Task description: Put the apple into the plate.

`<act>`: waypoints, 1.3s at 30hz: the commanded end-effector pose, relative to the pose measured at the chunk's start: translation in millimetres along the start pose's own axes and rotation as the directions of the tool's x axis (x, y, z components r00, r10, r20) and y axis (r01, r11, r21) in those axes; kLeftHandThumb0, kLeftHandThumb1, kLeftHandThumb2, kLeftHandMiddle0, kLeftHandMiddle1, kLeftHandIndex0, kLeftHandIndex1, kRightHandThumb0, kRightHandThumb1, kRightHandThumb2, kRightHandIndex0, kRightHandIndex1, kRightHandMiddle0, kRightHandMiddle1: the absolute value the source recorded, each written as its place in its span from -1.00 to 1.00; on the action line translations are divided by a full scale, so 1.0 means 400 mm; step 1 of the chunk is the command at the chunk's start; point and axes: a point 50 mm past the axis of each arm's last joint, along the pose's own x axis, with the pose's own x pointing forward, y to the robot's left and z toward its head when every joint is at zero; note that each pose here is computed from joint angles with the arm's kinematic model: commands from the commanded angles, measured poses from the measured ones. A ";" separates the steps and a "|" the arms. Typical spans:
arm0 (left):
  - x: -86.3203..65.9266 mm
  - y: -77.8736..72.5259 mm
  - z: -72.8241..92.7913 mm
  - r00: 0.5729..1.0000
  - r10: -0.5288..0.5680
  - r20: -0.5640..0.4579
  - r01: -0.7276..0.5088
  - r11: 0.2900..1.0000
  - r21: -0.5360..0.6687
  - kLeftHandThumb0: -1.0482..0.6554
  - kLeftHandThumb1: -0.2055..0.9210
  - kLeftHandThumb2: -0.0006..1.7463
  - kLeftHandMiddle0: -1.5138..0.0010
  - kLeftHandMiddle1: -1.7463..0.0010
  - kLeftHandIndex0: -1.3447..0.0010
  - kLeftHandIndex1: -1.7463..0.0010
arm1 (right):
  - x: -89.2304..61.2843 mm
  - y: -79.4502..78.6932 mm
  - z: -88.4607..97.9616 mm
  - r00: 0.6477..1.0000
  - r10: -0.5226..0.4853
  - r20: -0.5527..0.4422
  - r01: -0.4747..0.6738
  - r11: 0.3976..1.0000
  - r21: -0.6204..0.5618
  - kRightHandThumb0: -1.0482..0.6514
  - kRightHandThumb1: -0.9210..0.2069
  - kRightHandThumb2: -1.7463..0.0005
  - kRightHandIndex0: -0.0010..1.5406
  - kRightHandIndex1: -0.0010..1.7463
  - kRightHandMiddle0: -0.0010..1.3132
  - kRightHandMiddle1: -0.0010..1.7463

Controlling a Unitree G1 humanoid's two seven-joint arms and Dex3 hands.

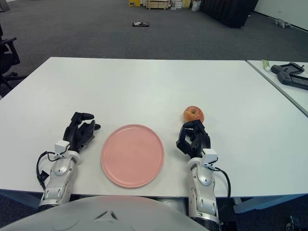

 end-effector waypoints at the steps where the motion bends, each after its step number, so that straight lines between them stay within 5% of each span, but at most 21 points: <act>1: 0.000 0.002 -0.008 1.000 0.000 -0.016 0.000 1.000 0.001 -0.18 0.89 -0.29 0.29 -0.48 0.66 -1.00 | -0.001 -0.001 -0.012 1.000 -0.004 -0.023 0.003 1.000 -0.012 -0.26 -0.26 -0.25 0.45 1.00 -0.29 1.00; 9: 0.001 0.001 -0.009 1.000 0.001 -0.019 -0.001 1.000 0.001 -0.19 0.85 -0.25 0.27 -0.47 0.64 -1.00 | -0.001 -0.001 -0.006 0.997 -0.054 0.055 0.062 0.987 -0.145 -0.27 -0.24 -0.27 0.45 1.00 -0.27 1.00; 19: 0.003 0.001 -0.010 1.000 0.003 -0.024 -0.003 1.000 0.002 -0.19 0.84 -0.24 0.27 -0.48 0.63 -1.00 | -0.007 0.009 0.004 0.954 -0.101 0.282 0.173 0.954 -0.245 -0.28 -0.17 -0.32 0.44 1.00 -0.23 1.00; 30: 0.003 0.001 -0.011 1.000 -0.003 -0.020 0.003 1.000 0.000 -0.18 0.87 -0.27 0.28 -0.49 0.65 -1.00 | -0.018 0.020 0.014 0.841 -0.065 0.538 0.306 0.876 -0.373 -0.28 -0.15 -0.33 0.46 1.00 -0.22 1.00; 39: 0.004 0.000 -0.011 1.000 -0.004 -0.013 0.004 1.000 0.004 -0.18 0.90 -0.30 0.29 -0.50 0.66 -1.00 | -0.022 0.034 0.030 0.663 -0.022 0.748 0.460 0.801 -0.383 -0.27 -0.23 -0.27 0.44 1.00 -0.27 1.00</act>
